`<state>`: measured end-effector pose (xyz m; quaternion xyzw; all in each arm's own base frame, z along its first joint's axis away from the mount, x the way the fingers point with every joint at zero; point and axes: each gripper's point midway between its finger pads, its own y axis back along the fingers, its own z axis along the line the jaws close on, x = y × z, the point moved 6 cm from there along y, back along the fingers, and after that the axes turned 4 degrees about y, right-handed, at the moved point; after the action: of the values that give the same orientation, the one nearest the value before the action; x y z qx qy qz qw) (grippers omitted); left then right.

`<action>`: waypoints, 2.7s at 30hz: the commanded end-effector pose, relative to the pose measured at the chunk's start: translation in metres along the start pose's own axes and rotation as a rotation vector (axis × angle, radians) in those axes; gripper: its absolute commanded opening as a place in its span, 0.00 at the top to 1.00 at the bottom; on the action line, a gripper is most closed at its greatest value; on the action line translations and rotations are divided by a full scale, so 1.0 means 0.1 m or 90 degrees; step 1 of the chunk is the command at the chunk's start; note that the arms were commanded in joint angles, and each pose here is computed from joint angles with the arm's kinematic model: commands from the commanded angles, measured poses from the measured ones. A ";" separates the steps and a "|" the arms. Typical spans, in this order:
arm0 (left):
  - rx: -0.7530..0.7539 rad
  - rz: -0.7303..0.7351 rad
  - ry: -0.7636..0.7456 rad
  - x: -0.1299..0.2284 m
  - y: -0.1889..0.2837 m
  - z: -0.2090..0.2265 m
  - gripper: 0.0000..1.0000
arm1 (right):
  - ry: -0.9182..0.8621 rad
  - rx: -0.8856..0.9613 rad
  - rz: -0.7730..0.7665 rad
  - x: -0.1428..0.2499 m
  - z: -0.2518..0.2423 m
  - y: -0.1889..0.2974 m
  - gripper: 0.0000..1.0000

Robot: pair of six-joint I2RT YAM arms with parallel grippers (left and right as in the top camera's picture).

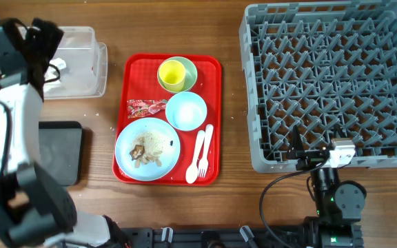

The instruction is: Sort waste into correct bins and load items into the dishwasher rack

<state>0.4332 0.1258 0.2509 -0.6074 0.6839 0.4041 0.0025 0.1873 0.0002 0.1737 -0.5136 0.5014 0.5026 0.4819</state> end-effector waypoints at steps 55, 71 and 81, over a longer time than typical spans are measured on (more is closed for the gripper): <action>0.078 0.566 -0.784 2.39 -0.27 0.16 0.96 | 0.007 -0.002 -0.003 -0.01 0.00 0.00 0.00; 0.036 0.649 -0.775 2.64 0.15 0.21 0.42 | 0.007 -0.002 -0.003 -0.01 0.00 0.00 0.00; -0.024 0.588 -0.809 2.62 0.03 0.25 0.51 | 0.007 -0.002 -0.003 -0.01 0.00 0.00 0.00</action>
<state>0.3489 -0.0836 0.1130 0.0875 0.7360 0.6322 0.2259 0.1873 0.0002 0.1737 -0.5136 0.5014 0.5026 0.4819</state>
